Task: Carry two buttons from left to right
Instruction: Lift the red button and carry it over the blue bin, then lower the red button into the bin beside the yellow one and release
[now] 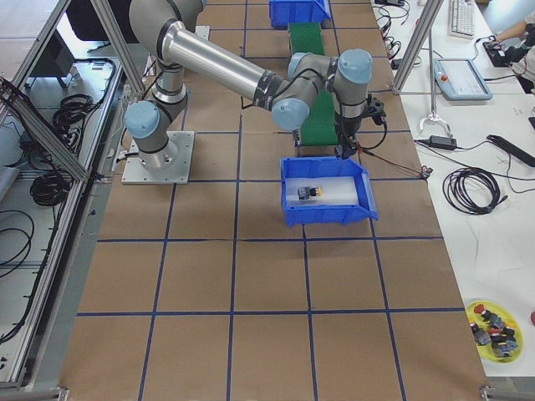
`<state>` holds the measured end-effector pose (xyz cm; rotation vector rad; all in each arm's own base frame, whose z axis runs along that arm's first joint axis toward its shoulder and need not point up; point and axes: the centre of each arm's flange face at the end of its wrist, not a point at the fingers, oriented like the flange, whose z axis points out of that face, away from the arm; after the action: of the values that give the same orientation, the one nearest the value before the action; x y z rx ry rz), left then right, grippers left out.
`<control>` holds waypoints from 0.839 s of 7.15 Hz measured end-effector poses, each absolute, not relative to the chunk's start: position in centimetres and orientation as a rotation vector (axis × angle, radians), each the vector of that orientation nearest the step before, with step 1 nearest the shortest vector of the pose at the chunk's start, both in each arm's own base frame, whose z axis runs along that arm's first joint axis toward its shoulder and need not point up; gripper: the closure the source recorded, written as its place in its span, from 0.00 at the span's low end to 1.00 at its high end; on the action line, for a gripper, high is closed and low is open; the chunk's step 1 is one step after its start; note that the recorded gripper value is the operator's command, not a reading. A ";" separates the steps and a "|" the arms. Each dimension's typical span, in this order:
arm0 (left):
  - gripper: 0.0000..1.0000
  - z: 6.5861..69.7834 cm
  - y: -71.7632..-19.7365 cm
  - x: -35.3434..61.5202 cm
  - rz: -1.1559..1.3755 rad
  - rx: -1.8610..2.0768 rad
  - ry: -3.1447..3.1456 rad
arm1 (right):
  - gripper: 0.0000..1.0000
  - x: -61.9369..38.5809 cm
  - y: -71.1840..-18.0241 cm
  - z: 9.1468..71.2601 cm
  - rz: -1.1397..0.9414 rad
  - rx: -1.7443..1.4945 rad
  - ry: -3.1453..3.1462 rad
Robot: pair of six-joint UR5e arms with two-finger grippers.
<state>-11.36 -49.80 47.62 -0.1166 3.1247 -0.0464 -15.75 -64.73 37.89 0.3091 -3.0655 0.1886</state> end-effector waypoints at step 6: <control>0.00 47.7 -49.8 -11.4 -0.048 -0.112 3.126 | 0.94 -18.9 -67.0 27.6 0.066 0.212 -3.143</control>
<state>-11.37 -49.81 47.67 -0.1120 3.1257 -0.0484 -18.95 -66.96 27.60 0.2118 -3.1426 0.0663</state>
